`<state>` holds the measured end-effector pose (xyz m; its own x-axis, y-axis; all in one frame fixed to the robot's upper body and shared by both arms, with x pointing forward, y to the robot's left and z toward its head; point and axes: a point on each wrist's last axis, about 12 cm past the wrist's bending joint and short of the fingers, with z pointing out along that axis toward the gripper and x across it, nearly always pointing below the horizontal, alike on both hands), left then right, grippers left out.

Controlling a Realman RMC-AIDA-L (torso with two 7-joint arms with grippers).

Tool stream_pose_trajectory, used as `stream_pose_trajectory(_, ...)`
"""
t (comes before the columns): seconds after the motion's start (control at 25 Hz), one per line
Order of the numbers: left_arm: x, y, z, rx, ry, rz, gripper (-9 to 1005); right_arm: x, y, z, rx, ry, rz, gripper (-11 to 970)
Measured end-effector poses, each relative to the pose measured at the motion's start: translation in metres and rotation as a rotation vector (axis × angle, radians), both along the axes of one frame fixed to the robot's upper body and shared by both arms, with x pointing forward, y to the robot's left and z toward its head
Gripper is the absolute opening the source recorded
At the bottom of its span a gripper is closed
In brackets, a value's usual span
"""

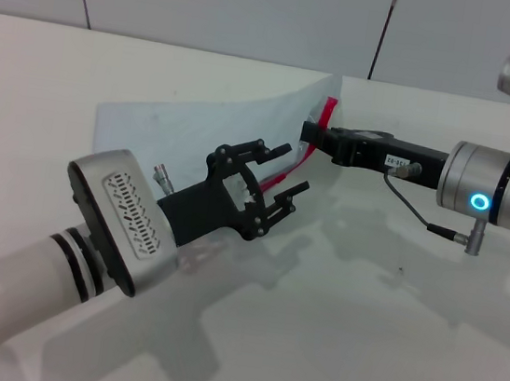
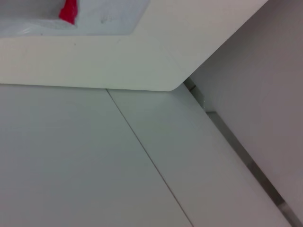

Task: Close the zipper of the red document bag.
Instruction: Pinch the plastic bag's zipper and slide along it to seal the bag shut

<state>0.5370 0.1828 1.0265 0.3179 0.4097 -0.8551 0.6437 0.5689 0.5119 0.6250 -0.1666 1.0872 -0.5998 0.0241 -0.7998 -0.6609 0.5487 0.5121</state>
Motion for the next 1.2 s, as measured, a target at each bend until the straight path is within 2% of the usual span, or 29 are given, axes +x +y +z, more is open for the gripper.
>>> stream_pose_trajectory(0.36,-0.0021,-0.0018,-0.0025,0.072,-0.069,0.037,475,-0.0016,0.0019,0.001,0.006,-0.001,0.02,54)
stream_pose_trajectory(1.2,-0.0046,-0.0011,-0.0053,0.115,-0.094,0.047,459,-0.0035,0.0077,0.0029,0.0,-0.004,0.066,73)
